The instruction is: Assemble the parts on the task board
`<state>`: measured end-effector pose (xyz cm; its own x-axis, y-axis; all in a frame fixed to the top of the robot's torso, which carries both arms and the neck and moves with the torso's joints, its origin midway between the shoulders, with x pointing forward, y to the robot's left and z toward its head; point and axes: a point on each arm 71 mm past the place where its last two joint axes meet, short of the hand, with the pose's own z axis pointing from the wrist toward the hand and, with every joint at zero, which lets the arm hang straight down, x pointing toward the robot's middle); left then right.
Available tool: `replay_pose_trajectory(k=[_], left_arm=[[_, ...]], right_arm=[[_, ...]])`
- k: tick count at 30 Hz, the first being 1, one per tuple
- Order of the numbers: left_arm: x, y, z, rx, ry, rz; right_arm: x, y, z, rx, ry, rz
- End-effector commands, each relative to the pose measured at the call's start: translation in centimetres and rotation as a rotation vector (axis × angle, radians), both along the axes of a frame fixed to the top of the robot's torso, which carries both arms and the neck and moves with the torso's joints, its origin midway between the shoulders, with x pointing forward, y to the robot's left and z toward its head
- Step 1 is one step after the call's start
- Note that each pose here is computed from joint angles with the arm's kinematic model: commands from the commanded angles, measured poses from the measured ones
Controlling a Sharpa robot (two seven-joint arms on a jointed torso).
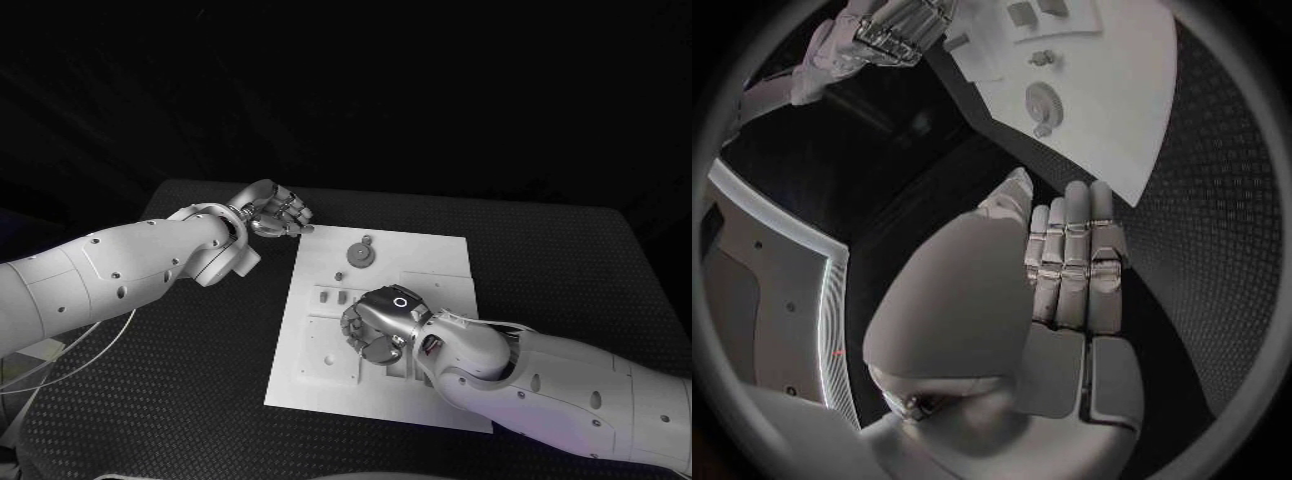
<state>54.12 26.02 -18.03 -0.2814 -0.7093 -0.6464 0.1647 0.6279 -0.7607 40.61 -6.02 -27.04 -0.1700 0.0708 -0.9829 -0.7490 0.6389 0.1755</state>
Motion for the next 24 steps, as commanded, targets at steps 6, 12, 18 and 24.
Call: replay_pose_trajectory(k=[6, 12, 18, 24], left_arm=[[-0.05, -0.08, 0.09, -0.006, -0.003, -0.007], [-0.11, -0.02, 0.1, -0.006, -0.003, -0.007], [-0.1, -0.01, 0.1, -0.006, -0.002, -0.006], [-0.12, -0.04, 0.1, -0.005, -0.003, -0.007]], right_arm=[[0.06, 0.22, -0.05, 0.003, 0.002, 0.004], [0.2, 0.12, -0.17, -0.001, 0.006, 0.0], [0.21, 0.29, -0.19, -0.001, 0.008, 0.002], [0.28, 0.5, -0.48, -0.029, 0.025, 0.006]])
